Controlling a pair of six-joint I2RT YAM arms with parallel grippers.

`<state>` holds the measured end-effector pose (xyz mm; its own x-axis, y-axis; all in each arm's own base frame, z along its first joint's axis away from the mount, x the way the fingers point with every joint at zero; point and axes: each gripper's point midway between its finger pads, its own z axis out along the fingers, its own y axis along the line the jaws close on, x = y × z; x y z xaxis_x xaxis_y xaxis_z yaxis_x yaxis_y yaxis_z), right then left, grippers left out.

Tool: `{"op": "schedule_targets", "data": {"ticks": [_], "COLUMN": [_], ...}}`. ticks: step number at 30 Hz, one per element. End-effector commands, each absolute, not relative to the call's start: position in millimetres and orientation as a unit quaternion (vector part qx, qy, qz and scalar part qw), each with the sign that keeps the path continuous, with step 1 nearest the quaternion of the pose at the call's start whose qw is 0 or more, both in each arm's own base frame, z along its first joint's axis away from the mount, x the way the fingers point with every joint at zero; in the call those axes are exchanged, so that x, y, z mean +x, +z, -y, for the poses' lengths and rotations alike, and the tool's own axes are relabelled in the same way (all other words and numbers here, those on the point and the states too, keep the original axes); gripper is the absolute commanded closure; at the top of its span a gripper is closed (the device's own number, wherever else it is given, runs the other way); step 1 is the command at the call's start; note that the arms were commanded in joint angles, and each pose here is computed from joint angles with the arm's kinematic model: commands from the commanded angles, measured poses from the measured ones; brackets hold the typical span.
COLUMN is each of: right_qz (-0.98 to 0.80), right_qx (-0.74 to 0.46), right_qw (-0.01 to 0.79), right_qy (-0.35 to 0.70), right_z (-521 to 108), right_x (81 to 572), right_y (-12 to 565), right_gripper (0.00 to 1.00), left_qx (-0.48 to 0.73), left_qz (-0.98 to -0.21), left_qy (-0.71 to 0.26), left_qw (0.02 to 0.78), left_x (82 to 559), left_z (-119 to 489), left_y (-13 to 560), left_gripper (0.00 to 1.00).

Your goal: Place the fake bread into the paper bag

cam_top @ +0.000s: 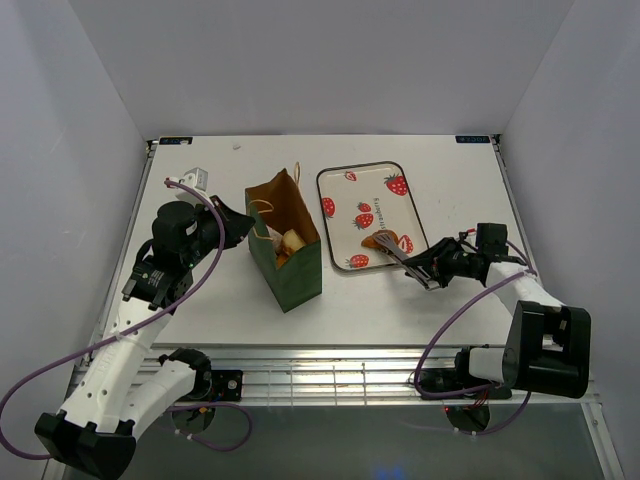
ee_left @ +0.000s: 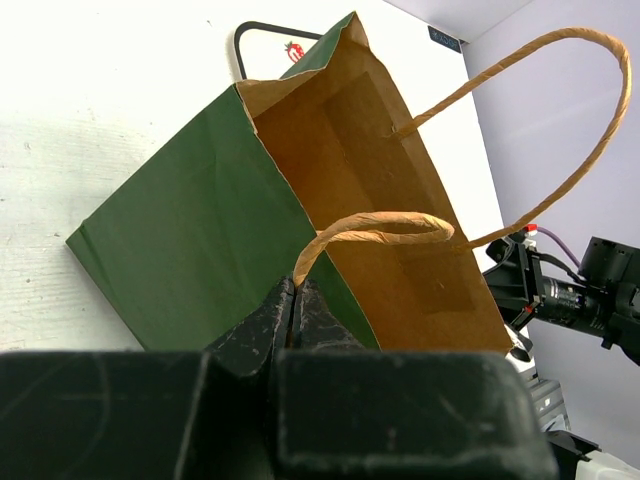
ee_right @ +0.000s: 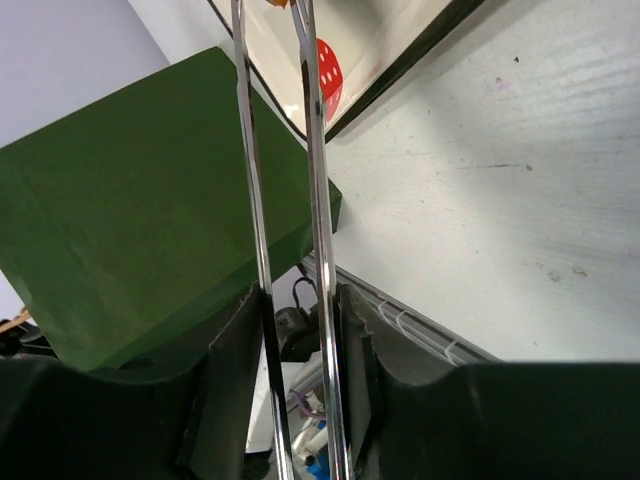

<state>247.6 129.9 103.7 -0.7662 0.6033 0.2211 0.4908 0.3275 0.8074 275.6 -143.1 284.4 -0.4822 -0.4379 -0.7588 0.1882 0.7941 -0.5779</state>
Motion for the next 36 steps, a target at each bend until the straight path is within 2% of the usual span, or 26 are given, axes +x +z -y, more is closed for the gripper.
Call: {"op": "schedule_targets", "data": {"ticks": [1,2,5,11,15,20,22,29,33,36], "right_qz": [-0.823,-0.827,-0.834,-0.835,-0.818,-0.798,-0.782,-0.722,-0.692,-0.689], "right_qx": [0.322,0.317,0.292,0.232,0.16,0.057,-0.003,-0.151,-0.209,-0.228], "right_qw": [0.089,0.102,0.125,0.176,0.258,0.325,0.341,0.359,0.344,0.305], "right_qy": [0.459,0.452,0.452,0.467,0.489,0.504,0.522,0.571,0.599,0.617], "right_z": [-124.3,-122.0,-120.4,-120.6,-126.4,-149.8,-175.3,-236.6,-251.3,-258.8], "right_x": [253.0,255.5,260.3,275.8,301.0,308.5,297.7,240.7,203.4,179.3], "right_y": [100.4,102.4,109.7,143.5,211.3,297.4,337.7,423.6,443.1,433.8], "right_gripper": [0.65,0.71,0.76,0.78,0.77,0.76,0.75,0.73,0.73,0.72], "left_qx": [-0.078,-0.078,-0.076,-0.079,-0.081,-0.083,-0.086,-0.092,-0.095,-0.096], "left_qz": [-0.802,-0.802,-0.804,-0.803,-0.803,-0.803,-0.802,-0.804,-0.805,-0.804], "left_qy": [-0.306,-0.306,-0.309,-0.311,-0.312,-0.313,-0.311,-0.31,-0.309,-0.308], "left_qw": [0.507,0.507,0.503,0.503,0.502,0.501,0.503,0.499,0.497,0.5], "left_x": [277.0,277.0,277.0,275.4,273.4,272.1,271.8,271.6,271.4,271.0], "left_z": [141.1,141.1,142.9,142.3,141.8,141.5,140.1,139.5,139.0,137.8], "left_y": [284.7,284.7,282.1,281.1,279.6,281.3,281.9,278.9,278.0,280.9], "left_gripper": [1.0,1.0,1.0,1.0,1.0,1.0,1.0,1.0,1.0,1.0]}}
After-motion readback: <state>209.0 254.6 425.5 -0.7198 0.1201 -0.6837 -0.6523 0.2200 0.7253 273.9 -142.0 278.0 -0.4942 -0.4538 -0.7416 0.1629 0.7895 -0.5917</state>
